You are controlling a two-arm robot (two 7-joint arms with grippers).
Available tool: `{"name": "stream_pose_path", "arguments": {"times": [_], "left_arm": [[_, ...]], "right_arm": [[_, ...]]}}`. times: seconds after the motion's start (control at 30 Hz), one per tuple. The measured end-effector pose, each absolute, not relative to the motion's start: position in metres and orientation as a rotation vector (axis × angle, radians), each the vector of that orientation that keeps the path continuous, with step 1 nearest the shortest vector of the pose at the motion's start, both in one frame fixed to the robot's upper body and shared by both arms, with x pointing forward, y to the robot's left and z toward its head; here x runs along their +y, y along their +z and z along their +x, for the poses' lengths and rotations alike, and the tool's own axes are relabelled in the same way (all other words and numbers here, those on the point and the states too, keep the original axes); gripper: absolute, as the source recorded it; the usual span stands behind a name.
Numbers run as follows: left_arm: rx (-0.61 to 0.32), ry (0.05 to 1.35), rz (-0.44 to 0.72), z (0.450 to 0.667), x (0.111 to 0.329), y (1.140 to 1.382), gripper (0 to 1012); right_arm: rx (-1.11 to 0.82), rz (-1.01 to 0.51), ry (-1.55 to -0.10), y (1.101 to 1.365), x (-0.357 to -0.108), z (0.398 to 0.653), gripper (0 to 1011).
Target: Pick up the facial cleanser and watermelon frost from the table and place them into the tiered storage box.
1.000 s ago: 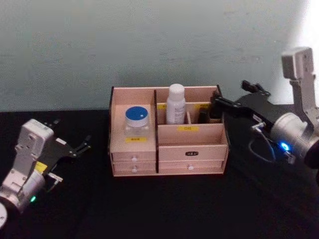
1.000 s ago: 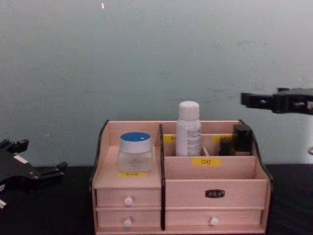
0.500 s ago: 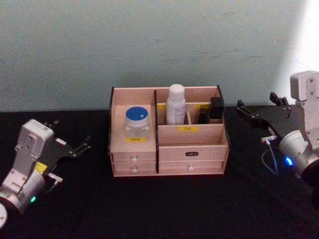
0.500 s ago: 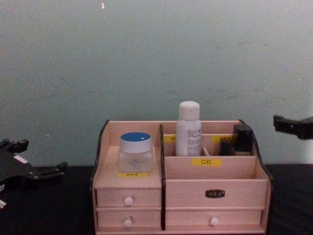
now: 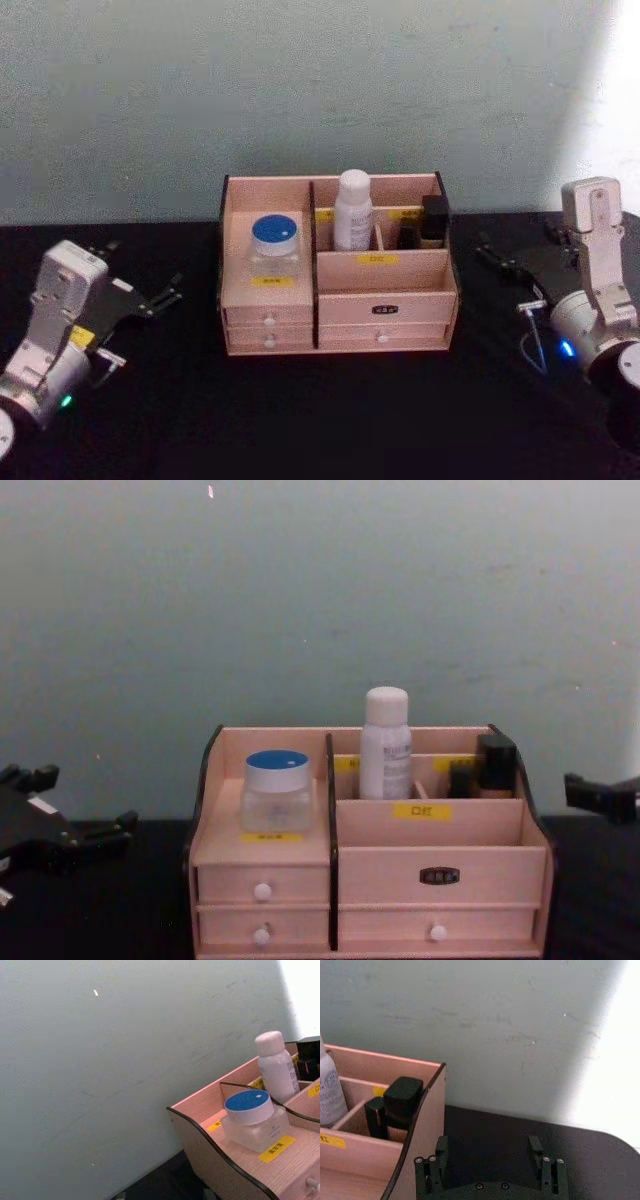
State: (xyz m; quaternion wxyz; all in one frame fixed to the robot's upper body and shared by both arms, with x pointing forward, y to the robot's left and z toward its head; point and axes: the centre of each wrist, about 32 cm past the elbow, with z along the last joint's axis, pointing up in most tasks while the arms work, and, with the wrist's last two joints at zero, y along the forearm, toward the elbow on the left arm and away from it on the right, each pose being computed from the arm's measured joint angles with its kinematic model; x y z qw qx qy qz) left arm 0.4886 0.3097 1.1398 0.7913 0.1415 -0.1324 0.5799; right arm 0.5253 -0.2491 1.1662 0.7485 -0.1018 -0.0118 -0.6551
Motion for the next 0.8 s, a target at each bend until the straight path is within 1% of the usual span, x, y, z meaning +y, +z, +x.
{"name": "stream_pose_path", "arguments": {"times": [0.8], "left_arm": [[-0.285, 1.248, 0.304, 0.4886, 0.3097, 1.1398, 1001]], "right_arm": [[-0.028, -0.223, -1.431, 1.1673, -0.2489, 0.5256, 1002]]}}
